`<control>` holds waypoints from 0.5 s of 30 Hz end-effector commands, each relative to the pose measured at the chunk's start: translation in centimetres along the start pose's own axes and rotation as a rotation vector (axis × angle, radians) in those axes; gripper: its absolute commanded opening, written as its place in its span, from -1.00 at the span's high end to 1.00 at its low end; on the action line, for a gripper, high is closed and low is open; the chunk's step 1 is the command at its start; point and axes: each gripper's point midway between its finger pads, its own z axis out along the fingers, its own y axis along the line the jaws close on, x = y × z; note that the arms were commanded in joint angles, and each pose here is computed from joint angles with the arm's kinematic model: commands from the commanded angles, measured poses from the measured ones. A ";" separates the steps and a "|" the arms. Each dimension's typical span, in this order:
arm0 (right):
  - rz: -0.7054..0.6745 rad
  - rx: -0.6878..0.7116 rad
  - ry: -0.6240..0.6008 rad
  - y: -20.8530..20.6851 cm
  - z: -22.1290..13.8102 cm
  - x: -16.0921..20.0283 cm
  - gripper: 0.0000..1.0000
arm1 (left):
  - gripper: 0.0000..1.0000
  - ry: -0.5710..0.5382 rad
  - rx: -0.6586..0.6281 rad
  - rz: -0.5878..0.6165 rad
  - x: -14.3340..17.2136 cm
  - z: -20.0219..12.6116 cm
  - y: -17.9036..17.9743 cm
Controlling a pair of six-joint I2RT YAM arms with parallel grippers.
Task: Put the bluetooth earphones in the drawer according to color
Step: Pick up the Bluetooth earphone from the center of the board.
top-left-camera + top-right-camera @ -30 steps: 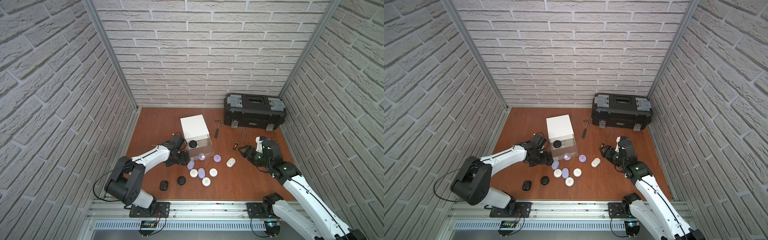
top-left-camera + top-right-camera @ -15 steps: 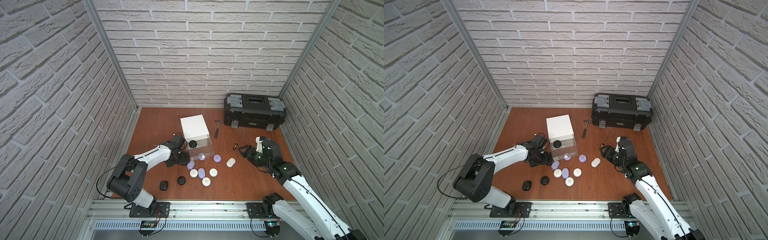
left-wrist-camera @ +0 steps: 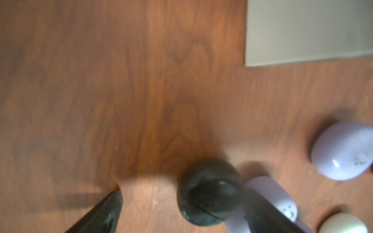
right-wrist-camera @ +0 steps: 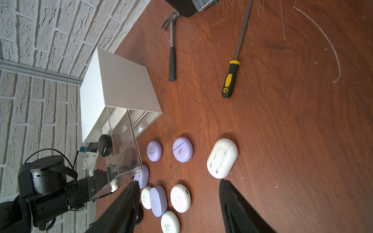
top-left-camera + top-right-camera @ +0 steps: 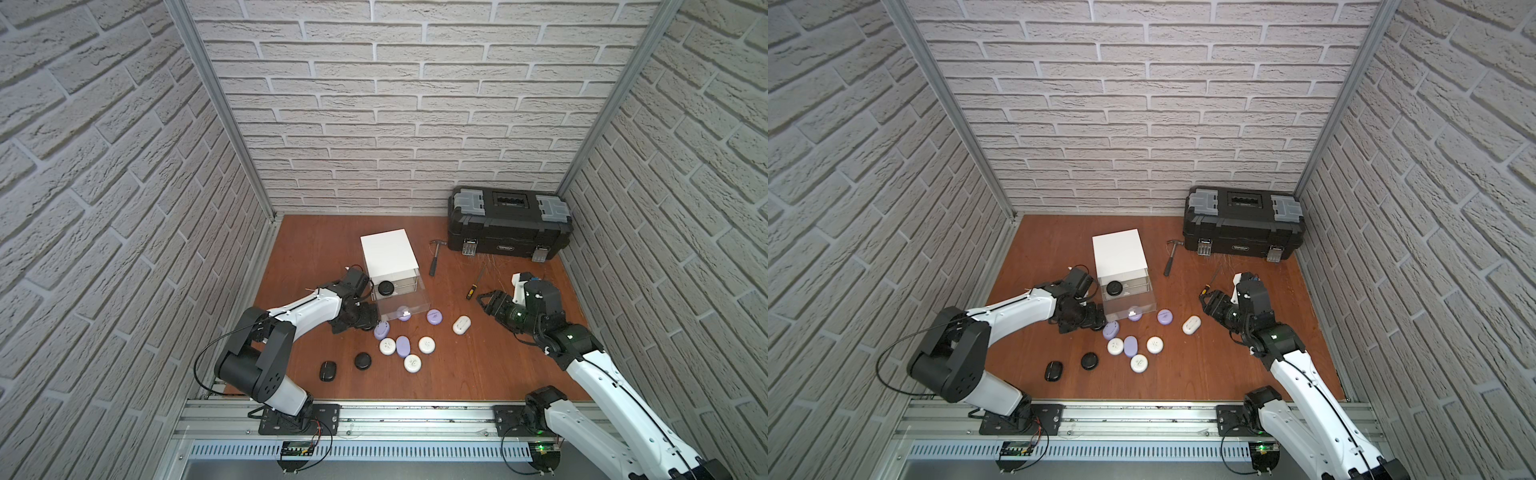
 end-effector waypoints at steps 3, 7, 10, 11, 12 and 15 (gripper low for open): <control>-0.002 -0.022 -0.032 0.5 -0.3 -0.8 -0.34 | -0.97 0.034 -0.117 0.006 1.1 -0.4 3.2; -0.004 -0.022 -0.030 0.5 -0.2 -0.7 -0.34 | -0.96 0.036 -0.155 0.006 1.3 -1.0 4.1; -0.004 -0.024 -0.026 0.6 -0.1 -0.8 -0.34 | -0.94 0.029 -0.165 0.010 1.4 -1.5 4.5; -0.005 -0.026 -0.025 0.7 -0.1 -0.8 -0.34 | -0.91 0.027 -0.162 0.013 1.4 -1.7 4.4; -0.003 -0.026 -0.023 0.6 0.0 -0.8 -0.34 | -0.90 0.021 -0.156 0.018 1.3 -1.9 4.2; 0.000 -0.031 -0.019 0.8 0.1 -0.7 -0.34 | -0.84 0.013 -0.134 0.043 1.0 -2.2 3.3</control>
